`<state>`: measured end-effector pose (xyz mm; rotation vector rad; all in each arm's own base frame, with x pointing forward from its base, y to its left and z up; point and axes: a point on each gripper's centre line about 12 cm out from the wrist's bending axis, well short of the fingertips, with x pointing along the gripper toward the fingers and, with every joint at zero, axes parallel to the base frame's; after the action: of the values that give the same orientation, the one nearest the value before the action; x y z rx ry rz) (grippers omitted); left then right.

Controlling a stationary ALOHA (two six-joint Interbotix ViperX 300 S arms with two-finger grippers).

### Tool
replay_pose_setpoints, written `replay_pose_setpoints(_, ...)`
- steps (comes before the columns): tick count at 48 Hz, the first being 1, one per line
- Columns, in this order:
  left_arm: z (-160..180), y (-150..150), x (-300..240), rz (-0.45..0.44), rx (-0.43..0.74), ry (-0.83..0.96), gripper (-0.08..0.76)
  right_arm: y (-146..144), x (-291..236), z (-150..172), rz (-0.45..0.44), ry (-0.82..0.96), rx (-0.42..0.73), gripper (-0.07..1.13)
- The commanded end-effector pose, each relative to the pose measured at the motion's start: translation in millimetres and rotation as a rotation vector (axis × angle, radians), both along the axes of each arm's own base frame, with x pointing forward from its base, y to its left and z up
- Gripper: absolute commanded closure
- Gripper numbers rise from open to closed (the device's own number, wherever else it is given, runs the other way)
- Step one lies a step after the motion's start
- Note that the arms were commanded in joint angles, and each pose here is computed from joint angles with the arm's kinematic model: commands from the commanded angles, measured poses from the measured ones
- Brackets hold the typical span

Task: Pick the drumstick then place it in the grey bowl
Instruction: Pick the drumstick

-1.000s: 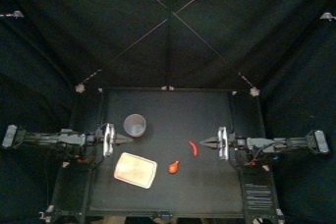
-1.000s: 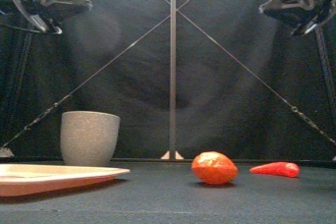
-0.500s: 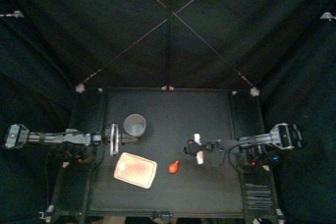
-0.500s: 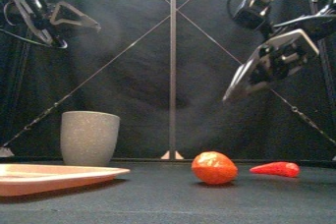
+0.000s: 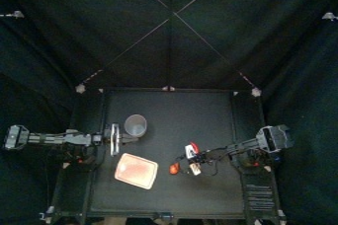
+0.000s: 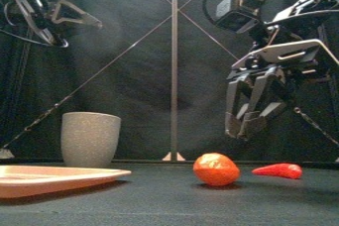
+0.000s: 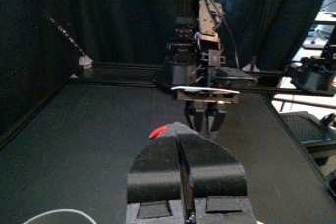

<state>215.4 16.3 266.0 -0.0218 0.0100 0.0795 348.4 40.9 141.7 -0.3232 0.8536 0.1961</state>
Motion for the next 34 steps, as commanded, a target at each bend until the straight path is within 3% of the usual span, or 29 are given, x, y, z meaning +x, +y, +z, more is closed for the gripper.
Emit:
replay_pose_setpoints(1,6.6,1.6,1.0,0.005,0.019,-0.034,0.635,1.9,10.1,8.7,-0.005,-0.033,0.015,0.19)
replay_pose_setpoints(5,7.1,2.1,0.0,0.007,0.027,-0.041,0.633,2.0,14.4,3.8,-0.006,-0.024,0.014,0.13)
replay_pose_setpoints(20,7.5,3.4,-6.1,0.015,0.031,-0.061,0.635,-2.6,27.7,-18.0,0.016,0.02,-0.028,0.13)
replay_pose_setpoints(34,8.3,2.8,-16.4,0.018,0.031,-0.09,0.635,0.1,38.9,-32.9,-0.014,0.05,0.003,0.23)
